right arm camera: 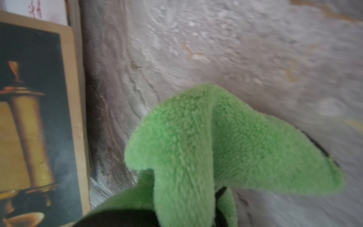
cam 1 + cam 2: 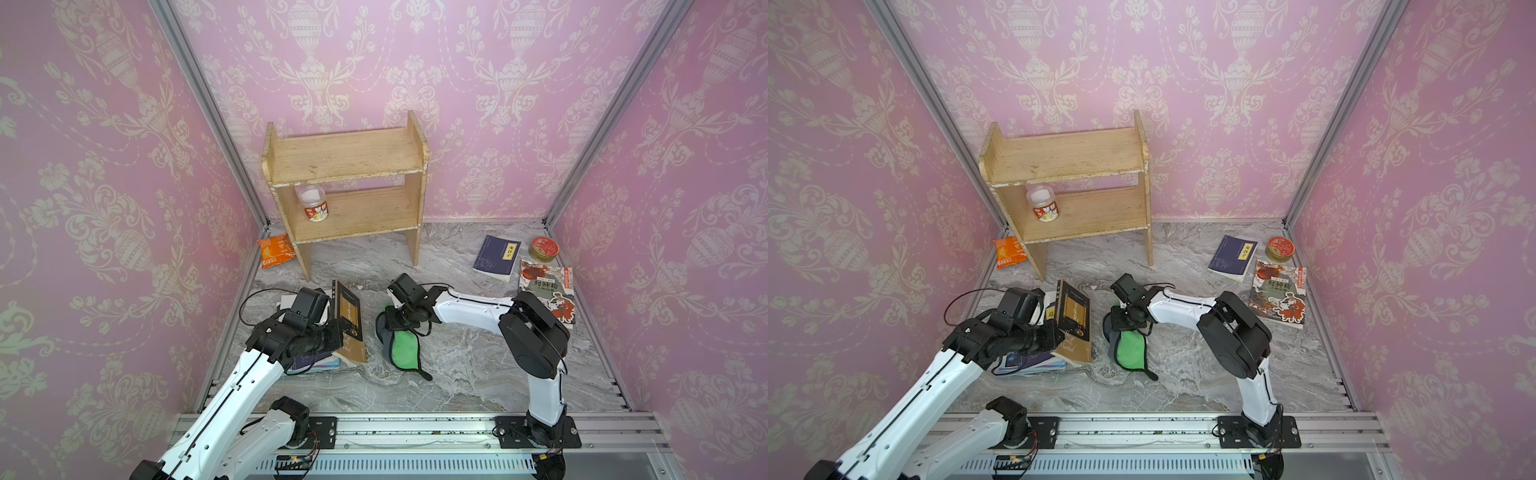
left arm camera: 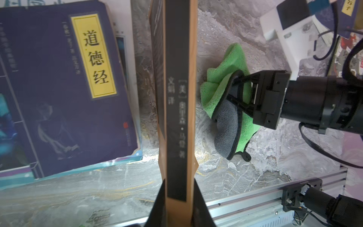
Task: Wipe the cover of the book
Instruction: Place the book on the book.
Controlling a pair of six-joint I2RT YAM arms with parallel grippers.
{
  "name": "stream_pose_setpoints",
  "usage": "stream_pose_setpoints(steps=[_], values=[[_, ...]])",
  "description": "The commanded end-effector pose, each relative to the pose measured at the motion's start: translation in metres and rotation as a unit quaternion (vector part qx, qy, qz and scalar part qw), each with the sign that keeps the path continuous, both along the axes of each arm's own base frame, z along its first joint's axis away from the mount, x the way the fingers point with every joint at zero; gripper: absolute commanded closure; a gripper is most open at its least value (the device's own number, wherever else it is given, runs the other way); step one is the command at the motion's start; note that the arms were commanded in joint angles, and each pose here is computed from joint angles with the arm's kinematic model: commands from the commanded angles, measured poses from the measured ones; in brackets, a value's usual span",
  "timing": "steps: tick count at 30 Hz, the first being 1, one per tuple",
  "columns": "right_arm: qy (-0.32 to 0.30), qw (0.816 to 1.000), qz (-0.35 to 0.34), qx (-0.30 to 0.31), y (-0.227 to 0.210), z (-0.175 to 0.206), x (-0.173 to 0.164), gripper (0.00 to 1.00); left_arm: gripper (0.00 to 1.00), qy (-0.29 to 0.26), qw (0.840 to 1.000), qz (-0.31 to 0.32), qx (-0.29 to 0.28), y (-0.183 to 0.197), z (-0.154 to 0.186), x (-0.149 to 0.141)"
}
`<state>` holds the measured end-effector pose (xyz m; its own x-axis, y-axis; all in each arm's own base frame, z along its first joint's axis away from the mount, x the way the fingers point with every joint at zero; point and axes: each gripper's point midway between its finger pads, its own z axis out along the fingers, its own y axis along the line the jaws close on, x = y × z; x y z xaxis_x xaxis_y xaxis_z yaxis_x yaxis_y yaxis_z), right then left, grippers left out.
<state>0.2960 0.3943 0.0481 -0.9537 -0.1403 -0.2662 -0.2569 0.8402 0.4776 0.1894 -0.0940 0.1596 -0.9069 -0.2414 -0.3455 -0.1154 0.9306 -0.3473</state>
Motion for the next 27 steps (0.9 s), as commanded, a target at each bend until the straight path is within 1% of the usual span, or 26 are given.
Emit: stream_pose_setpoints(steps=[1,4,8,12,13,15,16,18,21,22,25,27], values=[[0.022,0.998,0.055,0.001,0.034,0.002,-0.022,1.00,1.00,-0.021,0.999,0.020,0.040,0.022,0.000,0.000],[0.028,0.997,0.069,-0.003,0.054,-0.001,-0.025,1.00,1.00,-0.040,0.998,0.035,0.032,0.025,0.002,0.010],[0.042,0.996,0.079,0.002,0.072,-0.008,-0.028,1.00,1.00,-0.033,0.998,0.041,0.036,0.031,-0.004,0.021],[0.047,0.995,0.087,0.008,0.084,-0.010,-0.032,1.00,1.00,-0.048,0.996,0.056,0.049,0.040,-0.003,0.030],[0.047,0.995,0.088,0.010,0.086,-0.009,-0.032,1.00,0.99,-0.055,0.995,0.060,0.051,0.042,-0.002,0.032],[0.050,0.994,0.092,0.014,0.091,-0.009,-0.034,1.00,0.93,-0.057,0.995,0.067,0.050,0.044,-0.003,0.035],[0.052,0.994,0.093,0.017,0.093,-0.009,-0.035,1.00,0.89,-0.056,0.995,0.071,0.050,0.046,-0.004,0.035],[0.056,0.994,0.097,0.018,0.096,-0.010,-0.036,1.00,0.72,-0.052,0.995,0.075,0.048,0.047,-0.007,0.037],[0.059,0.993,0.101,0.022,0.101,-0.009,-0.038,1.00,0.61,-0.049,0.995,0.078,0.050,0.048,-0.007,0.037],[0.059,0.993,0.101,0.023,0.102,-0.009,-0.038,1.00,0.55,-0.053,0.994,0.081,0.051,0.049,-0.004,0.037],[0.059,0.993,0.101,0.026,0.105,-0.006,-0.038,1.00,0.31,-0.073,0.991,0.095,0.065,0.058,0.008,0.038],[0.059,0.993,0.101,0.029,0.106,-0.004,-0.038,1.00,0.17,-0.087,0.987,0.106,0.078,0.066,0.017,0.038]])
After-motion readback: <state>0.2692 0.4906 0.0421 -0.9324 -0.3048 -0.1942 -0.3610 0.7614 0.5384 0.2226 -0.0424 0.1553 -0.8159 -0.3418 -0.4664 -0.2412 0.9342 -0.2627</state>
